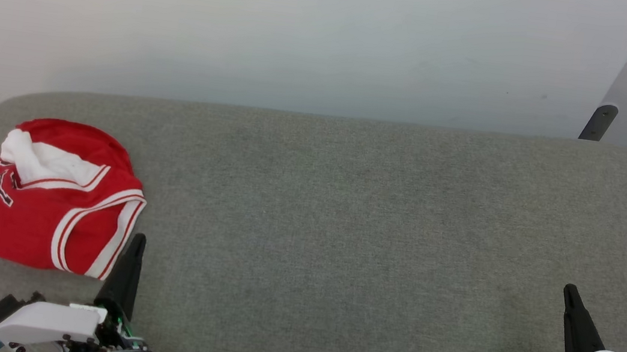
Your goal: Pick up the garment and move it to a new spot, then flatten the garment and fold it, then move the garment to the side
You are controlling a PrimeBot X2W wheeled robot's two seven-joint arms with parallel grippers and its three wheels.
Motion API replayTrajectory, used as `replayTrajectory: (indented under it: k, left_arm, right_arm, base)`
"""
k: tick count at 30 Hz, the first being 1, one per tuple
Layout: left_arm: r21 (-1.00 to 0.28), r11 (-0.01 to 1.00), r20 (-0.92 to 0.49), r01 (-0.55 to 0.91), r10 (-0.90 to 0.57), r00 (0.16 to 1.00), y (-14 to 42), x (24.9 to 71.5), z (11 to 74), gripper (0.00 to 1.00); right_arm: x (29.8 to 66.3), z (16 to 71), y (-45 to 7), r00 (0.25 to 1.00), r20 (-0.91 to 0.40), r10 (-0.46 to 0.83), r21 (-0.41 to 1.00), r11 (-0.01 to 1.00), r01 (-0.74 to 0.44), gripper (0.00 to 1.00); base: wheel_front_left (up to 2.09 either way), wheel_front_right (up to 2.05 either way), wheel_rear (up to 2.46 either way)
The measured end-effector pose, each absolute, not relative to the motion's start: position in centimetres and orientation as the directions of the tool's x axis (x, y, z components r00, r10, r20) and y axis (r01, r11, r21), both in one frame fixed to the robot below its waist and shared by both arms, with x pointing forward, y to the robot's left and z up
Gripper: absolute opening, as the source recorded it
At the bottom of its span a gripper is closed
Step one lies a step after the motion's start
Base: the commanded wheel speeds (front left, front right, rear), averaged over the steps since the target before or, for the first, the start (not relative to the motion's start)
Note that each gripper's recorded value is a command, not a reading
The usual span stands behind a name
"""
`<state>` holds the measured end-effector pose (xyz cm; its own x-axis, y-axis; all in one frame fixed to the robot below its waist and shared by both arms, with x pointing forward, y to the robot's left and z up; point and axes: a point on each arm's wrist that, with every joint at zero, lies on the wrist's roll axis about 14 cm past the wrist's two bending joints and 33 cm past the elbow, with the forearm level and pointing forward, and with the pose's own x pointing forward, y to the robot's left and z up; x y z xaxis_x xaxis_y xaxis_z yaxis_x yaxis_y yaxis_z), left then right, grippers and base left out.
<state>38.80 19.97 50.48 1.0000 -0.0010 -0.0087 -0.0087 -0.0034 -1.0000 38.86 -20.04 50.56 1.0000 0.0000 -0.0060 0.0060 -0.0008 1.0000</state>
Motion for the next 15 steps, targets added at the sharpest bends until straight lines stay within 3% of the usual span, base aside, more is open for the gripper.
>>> replayTrajectory:
  k: [7,8,15]
  left_arm:
    - [-1.0,-0.003,-0.009,-0.009,-0.001,1.0,20.0,38.8,50.5,0.0]
    - [-1.0,-0.005,-0.019,-0.019,-0.001,1.0,20.0,38.7,50.1,1.0]
    - [-0.993,-0.018,-0.12,-0.12,0.008,0.993,19.8,37.2,46.8,1.0]
  right_arm:
    - [38.9,50.6,-20.0,1.0,-0.006,0.0,1.0,-0.001,0.006,0.0]
    - [38.8,50.2,-20.1,1.0,-0.016,-0.001,1.0,-0.002,0.016,1.0]
    - [37.5,47.1,-20.1,0.994,-0.109,-0.008,0.994,-0.013,0.109,1.0]
  base:
    - [0.0,0.0,0.0]
    - [0.0,0.0,0.0]
    - [0.0,0.0,0.0]
